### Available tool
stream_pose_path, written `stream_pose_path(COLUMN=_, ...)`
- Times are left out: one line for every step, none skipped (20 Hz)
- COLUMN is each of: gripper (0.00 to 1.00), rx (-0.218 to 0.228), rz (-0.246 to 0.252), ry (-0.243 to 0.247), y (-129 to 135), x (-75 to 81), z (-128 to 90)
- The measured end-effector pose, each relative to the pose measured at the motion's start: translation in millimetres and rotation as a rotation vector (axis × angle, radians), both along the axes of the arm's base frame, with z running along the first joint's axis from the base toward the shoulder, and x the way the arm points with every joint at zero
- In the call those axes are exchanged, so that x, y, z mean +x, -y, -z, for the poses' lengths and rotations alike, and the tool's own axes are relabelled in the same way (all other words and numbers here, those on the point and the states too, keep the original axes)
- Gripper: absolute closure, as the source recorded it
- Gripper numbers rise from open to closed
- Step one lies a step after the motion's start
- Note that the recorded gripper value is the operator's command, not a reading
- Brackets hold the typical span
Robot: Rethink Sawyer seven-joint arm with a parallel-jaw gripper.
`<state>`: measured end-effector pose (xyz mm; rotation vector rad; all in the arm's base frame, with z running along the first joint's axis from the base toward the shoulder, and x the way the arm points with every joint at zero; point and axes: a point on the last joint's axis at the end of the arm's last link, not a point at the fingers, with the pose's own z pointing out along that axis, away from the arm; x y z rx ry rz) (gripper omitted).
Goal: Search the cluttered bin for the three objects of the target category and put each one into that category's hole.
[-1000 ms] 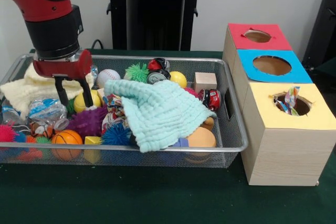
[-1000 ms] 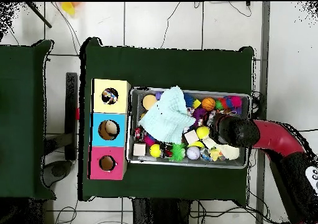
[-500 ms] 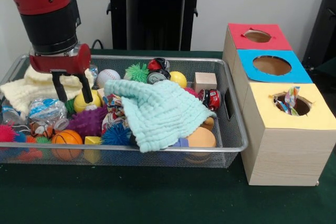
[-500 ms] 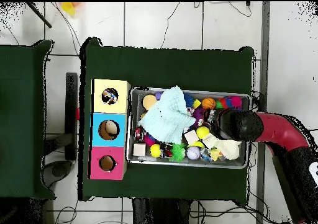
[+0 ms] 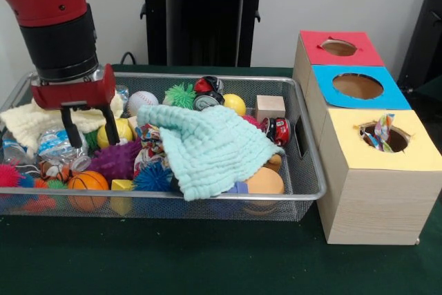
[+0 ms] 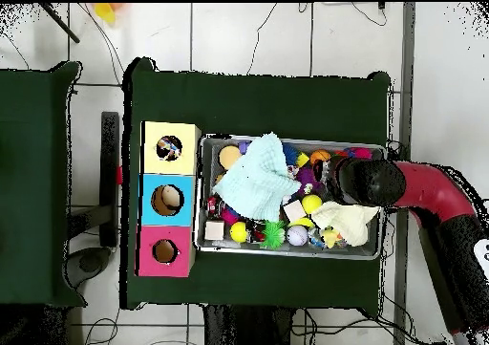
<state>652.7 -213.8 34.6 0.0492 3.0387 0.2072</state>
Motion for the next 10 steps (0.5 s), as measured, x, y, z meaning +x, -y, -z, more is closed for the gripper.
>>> stream_pose_path(gripper=0.00, rx=0.000, rz=-0.022, ry=0.007, y=-0.2, x=2.3, z=0.6)
stream_pose_path(gripper=0.00, rx=-0.001, rz=-0.031, ry=0.010, y=-0.3, x=3.2, z=0.8)
stream_pose_path(gripper=0.00, rx=-0.001, rz=-0.043, ry=0.014, y=-0.6, x=4.6, z=1.1)
stream_pose_path(gripper=0.00, rx=-0.001, rz=-0.051, ry=0.016, y=-0.8, x=5.5, z=1.5)
stream_pose_path(gripper=0.00, rx=-0.001, rz=-0.060, ry=0.019, y=-0.9, x=6.8, z=2.4)
stream_pose_path(gripper=0.00, rx=-0.002, rz=-0.068, ry=0.022, y=-1.1, x=8.0, z=3.3)
stream_pose_path(gripper=0.00, rx=-0.001, rz=-0.071, ry=0.023, y=-1.2, x=8.6, z=4.0)
stream_pose_path(gripper=0.00, rx=0.001, rz=-0.073, ry=0.024, y=-1.5, x=9.8, z=6.1)
stream_pose_path(gripper=0.00, rx=0.001, rz=-0.073, ry=0.024, y=-1.4, x=9.8, z=6.6)
stream_pose_path(gripper=0.00, rx=0.002, rz=-0.072, ry=0.023, y=-1.3, x=9.8, z=6.9)
